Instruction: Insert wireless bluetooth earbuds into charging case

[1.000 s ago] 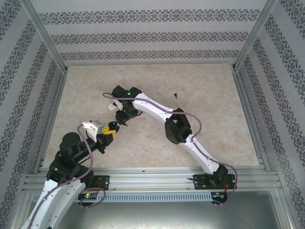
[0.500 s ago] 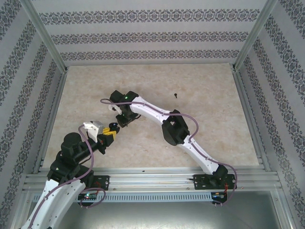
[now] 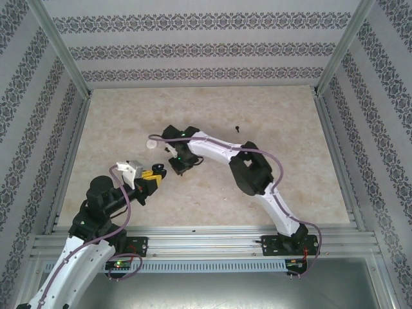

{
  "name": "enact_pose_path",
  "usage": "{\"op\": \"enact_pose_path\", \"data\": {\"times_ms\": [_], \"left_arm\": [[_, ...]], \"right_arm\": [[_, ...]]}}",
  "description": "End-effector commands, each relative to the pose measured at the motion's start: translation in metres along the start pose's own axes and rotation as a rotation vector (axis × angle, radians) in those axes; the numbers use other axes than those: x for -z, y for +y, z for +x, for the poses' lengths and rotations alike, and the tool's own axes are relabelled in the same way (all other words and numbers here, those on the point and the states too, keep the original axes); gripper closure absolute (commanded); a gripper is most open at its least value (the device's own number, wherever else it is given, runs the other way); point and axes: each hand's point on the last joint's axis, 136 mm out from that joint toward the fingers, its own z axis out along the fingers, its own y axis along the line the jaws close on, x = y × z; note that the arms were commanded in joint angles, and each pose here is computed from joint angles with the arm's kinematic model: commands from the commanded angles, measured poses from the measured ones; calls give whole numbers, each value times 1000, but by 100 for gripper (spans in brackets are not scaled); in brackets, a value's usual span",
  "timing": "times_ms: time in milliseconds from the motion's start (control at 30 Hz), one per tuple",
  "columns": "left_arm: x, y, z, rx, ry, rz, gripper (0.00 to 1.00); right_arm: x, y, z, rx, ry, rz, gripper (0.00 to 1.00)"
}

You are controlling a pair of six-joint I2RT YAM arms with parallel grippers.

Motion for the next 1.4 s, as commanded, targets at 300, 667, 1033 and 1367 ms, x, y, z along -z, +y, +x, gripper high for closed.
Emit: {"op": "enact_pose_path", "data": {"times_ms": [300, 667, 1033, 1367], "left_arm": [[-18, -4, -26, 3, -74, 64, 100], [-45, -5, -38, -49, -10, 119, 100], [-44, -8, -28, -88, 39, 134, 100], [-37, -9, -24, -92, 28, 128, 100]], "right_arm": [[-14, -79, 97, -276, 174, 107, 78], [8, -64, 71, -320, 150, 65, 67], [-6, -46, 54, -316, 166, 57, 67], [2, -33, 37, -318, 144, 65, 66]]}}
